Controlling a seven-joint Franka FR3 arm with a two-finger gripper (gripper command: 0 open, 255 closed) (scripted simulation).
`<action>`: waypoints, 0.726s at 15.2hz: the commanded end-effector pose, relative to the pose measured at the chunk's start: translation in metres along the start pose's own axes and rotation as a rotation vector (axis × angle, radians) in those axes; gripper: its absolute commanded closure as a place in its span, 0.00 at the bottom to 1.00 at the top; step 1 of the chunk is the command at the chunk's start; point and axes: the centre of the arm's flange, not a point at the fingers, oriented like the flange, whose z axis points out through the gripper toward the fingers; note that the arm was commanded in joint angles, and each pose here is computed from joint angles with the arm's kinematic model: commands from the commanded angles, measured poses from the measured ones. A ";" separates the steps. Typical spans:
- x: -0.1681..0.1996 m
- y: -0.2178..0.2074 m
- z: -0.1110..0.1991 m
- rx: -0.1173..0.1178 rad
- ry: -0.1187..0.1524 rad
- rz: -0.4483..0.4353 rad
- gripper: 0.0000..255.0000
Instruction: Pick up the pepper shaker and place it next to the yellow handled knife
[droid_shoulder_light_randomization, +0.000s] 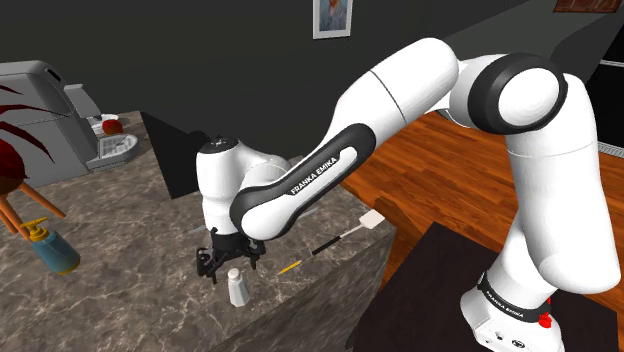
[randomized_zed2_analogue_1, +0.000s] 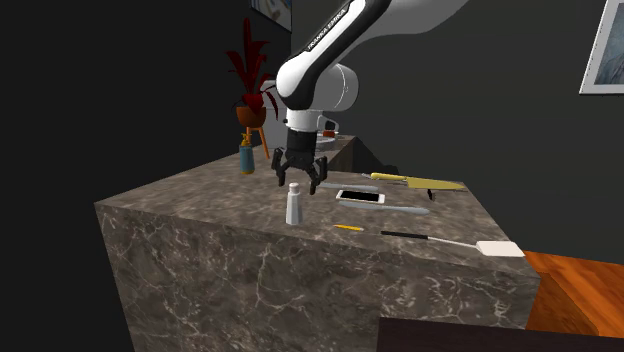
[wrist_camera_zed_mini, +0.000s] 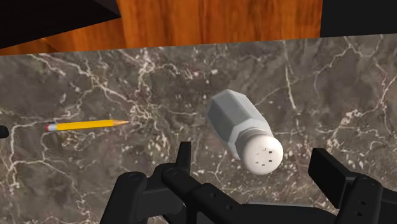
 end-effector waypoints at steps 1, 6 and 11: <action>0.000 0.000 0.001 0.000 0.000 0.000 0.00; 0.000 0.000 0.001 0.000 0.000 0.000 0.00; 0.000 0.000 0.001 0.000 0.000 0.000 1.00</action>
